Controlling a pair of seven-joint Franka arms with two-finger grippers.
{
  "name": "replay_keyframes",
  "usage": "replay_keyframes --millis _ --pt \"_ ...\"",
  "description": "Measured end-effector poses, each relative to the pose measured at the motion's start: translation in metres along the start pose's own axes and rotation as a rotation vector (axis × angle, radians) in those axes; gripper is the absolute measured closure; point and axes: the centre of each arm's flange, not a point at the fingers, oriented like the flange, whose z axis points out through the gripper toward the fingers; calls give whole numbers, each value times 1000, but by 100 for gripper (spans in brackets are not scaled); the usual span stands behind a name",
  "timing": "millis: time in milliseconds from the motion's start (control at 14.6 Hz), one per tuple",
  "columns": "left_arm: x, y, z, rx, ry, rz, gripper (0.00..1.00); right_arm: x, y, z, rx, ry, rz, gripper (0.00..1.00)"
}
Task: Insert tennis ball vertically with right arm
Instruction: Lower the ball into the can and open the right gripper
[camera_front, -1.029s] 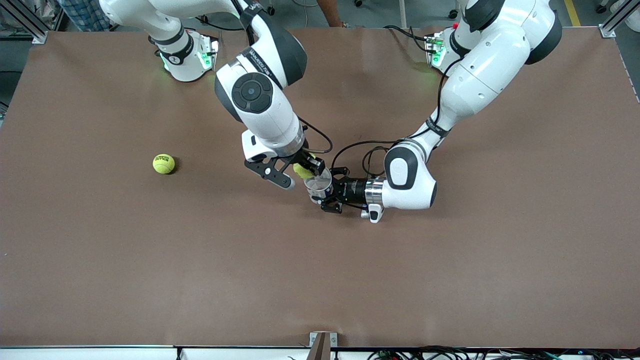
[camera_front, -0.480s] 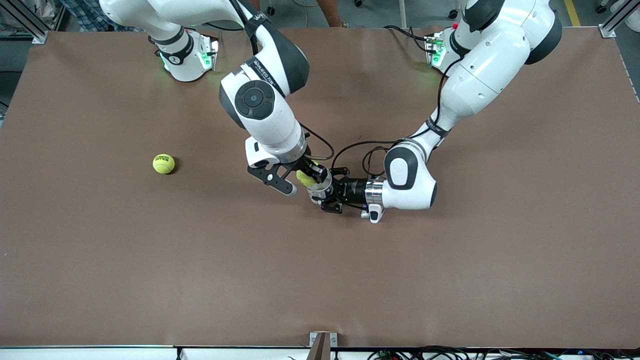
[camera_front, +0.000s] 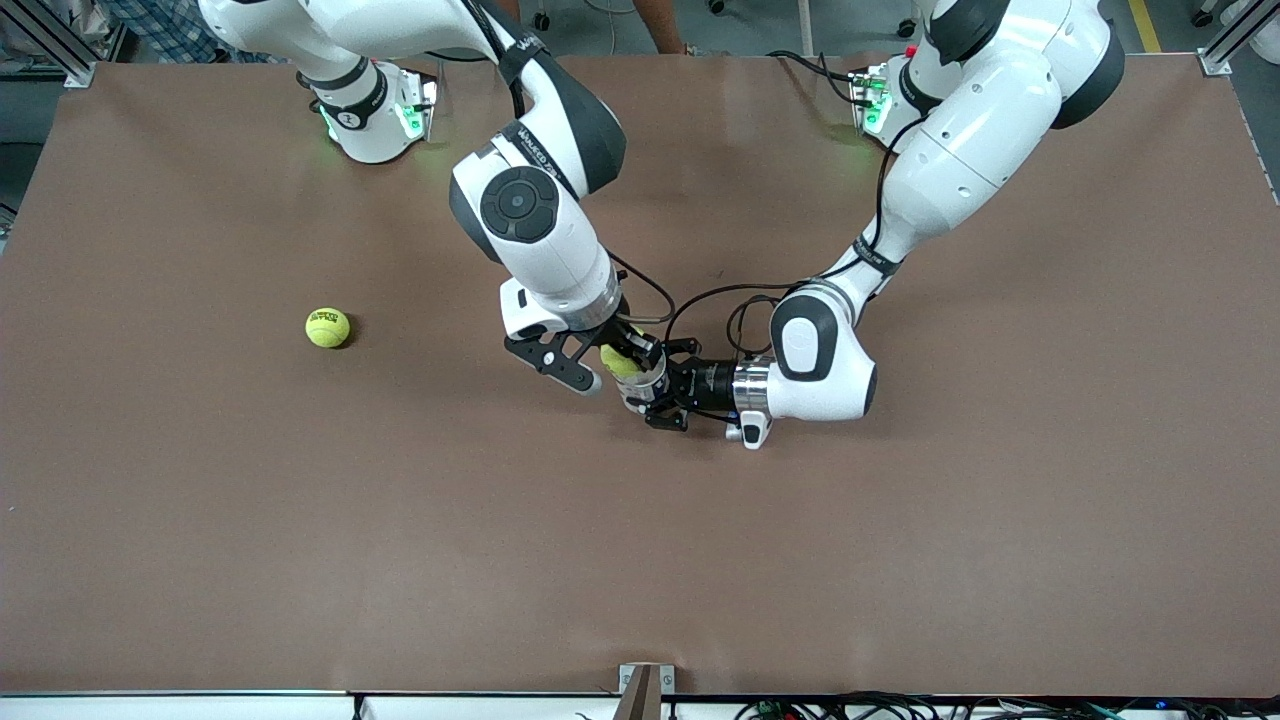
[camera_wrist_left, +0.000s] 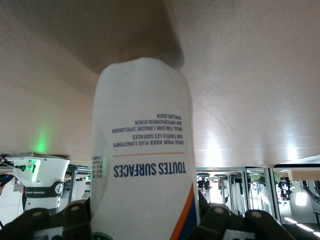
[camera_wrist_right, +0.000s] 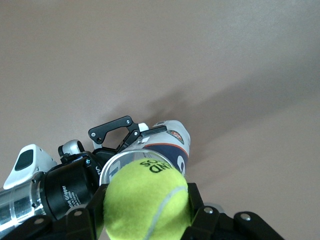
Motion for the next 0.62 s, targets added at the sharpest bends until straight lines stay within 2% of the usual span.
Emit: replay_keyframes --millis 412,480,617 --pt "0 2 -2 -5 2 1 34 -5 -9 4 9 2 -12 33" --pt "1 2 -2 -5 2 0 34 -6 -9 5 8 2 -13 29" --pt "1 2 -3 -6 2 0 34 -6 -9 4 9 3 -13 10"
